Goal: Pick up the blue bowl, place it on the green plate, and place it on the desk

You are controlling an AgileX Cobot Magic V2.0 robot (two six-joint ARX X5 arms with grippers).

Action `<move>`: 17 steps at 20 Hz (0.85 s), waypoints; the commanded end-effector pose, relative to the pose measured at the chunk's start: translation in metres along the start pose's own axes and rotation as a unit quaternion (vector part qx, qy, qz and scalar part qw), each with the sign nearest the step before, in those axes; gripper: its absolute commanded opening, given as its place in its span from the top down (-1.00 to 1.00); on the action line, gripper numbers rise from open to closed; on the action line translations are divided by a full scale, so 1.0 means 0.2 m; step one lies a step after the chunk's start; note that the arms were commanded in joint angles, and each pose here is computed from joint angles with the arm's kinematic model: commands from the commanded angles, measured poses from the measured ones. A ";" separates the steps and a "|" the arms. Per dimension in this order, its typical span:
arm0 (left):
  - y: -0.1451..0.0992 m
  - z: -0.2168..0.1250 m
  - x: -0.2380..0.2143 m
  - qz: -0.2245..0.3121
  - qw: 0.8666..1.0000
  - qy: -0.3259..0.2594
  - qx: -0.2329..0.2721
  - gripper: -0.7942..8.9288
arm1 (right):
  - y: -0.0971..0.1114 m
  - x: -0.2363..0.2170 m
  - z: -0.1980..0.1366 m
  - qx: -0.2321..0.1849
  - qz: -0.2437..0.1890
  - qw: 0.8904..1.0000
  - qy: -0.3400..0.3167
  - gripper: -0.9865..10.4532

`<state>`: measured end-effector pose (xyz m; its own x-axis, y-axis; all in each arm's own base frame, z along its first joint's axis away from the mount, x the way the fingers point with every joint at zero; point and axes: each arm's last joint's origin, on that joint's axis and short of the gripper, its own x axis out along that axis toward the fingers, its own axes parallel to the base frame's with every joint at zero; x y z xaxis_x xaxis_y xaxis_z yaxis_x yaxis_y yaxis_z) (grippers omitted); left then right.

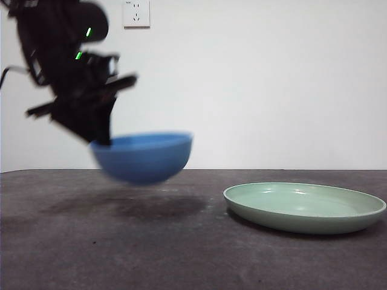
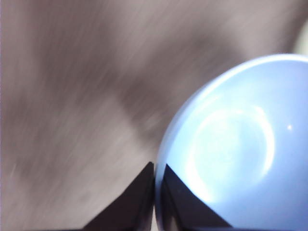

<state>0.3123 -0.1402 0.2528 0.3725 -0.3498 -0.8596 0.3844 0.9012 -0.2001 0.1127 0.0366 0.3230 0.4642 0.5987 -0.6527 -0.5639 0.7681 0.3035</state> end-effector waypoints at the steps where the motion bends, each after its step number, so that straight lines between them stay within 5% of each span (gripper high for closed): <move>1: -0.11 0.08 -0.06 -0.021 0.999 -0.034 0.018 0.80 | 0.01 -0.02 0.02 -0.008 0.000 1.000 -0.011 0.11; 6: -0.34 0.14 -0.06 -0.063 0.994 -0.081 0.050 0.80 | 0.01 -0.02 0.02 -0.006 0.000 1.000 -0.010 0.11; 17: -0.68 0.32 0.32 -0.091 0.991 -0.023 0.097 0.80 | 0.01 -0.02 0.01 0.008 0.001 1.000 -0.001 0.11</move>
<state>0.3348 -0.2949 0.2569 0.3207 -0.5109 -0.7976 0.6004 0.7609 -0.2460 0.1117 0.0364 0.3222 0.4561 0.5971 -0.6599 -0.5527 0.7712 0.3159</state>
